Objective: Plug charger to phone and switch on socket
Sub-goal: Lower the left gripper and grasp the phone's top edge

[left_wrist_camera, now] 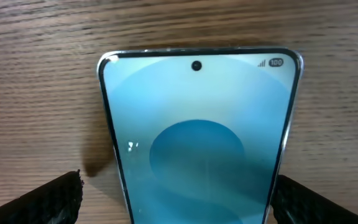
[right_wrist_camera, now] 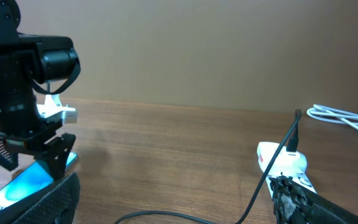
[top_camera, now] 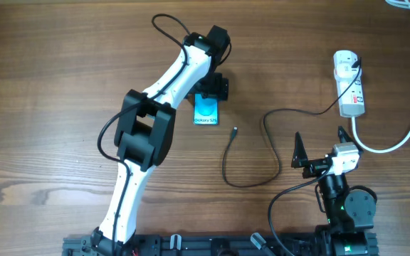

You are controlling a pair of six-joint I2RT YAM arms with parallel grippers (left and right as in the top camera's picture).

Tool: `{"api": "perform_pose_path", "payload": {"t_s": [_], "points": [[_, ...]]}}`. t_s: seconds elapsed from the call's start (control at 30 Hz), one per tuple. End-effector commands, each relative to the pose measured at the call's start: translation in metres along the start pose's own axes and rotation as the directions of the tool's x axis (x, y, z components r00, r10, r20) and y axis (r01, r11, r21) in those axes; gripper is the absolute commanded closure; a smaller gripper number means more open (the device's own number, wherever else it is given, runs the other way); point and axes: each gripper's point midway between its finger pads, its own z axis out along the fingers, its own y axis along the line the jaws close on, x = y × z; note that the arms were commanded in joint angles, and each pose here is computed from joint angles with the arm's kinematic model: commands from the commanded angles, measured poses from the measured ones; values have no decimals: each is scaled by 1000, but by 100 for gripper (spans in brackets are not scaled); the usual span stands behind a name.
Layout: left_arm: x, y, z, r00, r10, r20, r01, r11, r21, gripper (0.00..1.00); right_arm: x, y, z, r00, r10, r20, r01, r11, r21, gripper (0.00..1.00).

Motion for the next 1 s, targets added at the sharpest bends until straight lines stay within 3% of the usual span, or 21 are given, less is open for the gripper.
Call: {"api": "perform_pose_path", "payload": {"t_s": [0.0, 0.17, 0.27, 0.67, 0.97], "points": [[1, -1, 4, 1000, 3, -23, -3, 1000, 29, 0, -2, -3, 0, 1000, -14, 9, 14, 1000, 18, 0], [5, -15, 4, 999, 11, -34, -8, 998, 69, 0, -2, -3, 0, 1000, -14, 9, 14, 1000, 18, 0], [6, -15, 4, 997, -65, -42, 68, 996, 64, 0, -2, -3, 0, 1000, -14, 9, 14, 1000, 18, 0], [8, -14, 12, 997, -59, -44, 62, 996, 63, 0, -2, -3, 0, 1000, -14, 9, 14, 1000, 18, 0], [12, 0, 18, 997, -64, -47, 64, 998, -2, 0, -2, -3, 0, 1000, -14, 9, 14, 1000, 18, 0]]}}
